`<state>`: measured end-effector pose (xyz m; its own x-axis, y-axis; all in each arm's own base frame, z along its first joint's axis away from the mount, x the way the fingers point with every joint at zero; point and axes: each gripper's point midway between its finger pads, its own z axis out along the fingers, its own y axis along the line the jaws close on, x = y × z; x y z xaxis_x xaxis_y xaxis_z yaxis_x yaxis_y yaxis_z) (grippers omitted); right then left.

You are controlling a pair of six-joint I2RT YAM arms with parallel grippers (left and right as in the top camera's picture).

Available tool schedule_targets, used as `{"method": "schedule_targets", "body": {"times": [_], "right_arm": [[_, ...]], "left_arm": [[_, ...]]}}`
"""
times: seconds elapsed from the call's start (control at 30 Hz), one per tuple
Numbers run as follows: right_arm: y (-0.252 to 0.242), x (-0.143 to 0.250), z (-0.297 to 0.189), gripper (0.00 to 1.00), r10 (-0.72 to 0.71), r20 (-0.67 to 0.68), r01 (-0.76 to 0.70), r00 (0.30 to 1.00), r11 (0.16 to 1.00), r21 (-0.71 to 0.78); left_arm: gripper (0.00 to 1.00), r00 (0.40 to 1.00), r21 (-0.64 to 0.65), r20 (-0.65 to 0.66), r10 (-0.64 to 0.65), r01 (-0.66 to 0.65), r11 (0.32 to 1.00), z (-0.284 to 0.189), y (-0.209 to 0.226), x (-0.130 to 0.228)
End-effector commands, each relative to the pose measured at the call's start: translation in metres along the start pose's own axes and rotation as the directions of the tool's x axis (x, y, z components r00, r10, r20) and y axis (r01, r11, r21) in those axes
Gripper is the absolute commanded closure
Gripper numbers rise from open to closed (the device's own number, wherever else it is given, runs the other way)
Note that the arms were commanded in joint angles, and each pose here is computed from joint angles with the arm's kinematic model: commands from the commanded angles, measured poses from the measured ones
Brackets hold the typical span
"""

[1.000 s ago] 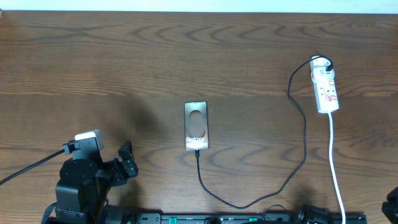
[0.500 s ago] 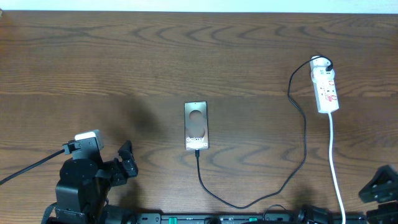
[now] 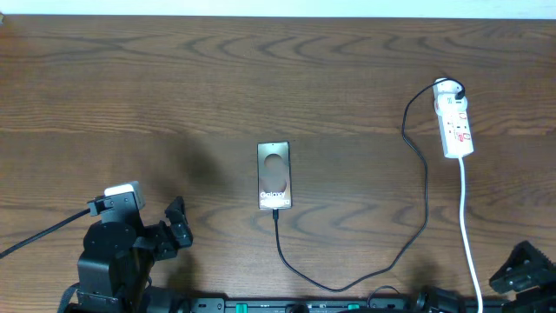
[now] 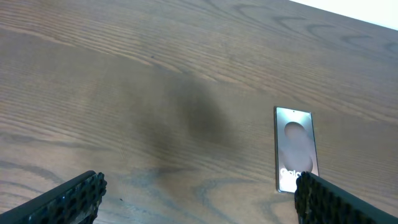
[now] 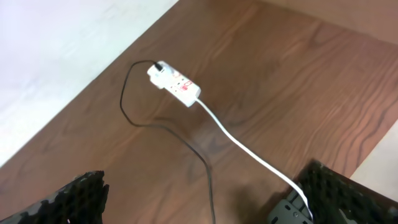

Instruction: Plug charger to phone and switch on socket

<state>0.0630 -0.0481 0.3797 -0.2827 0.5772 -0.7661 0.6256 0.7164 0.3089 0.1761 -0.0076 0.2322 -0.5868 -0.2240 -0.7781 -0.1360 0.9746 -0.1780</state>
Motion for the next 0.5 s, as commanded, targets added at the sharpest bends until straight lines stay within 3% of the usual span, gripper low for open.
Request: {"method": "schedule_targets", "body": {"times": [0.0, 0.17, 0.47], "right_arm": [[0.014, 0.007, 0.017, 0.01, -0.147, -0.038, 0.144, 0.988, 0.987, -0.075], [0.044, 0.015, 0.055, 0.01, -0.276, 0.052, 0.281, 0.960, 0.930, -0.236], [0.088, 0.049, 0.125, 0.01, -0.266, 0.273, 0.368, 0.924, 0.810, -0.457]], "left_arm": [[0.01, 1.000, -0.011, 0.008, 0.012, -0.012, 1.000, -0.001, 0.002, -0.002], [0.01, 1.000, -0.011, 0.008, 0.012, -0.012, 1.000, -0.001, 0.002, -0.002], [0.01, 1.000, -0.011, 0.008, 0.012, -0.012, 1.000, -0.001, 0.002, -0.002]]}}
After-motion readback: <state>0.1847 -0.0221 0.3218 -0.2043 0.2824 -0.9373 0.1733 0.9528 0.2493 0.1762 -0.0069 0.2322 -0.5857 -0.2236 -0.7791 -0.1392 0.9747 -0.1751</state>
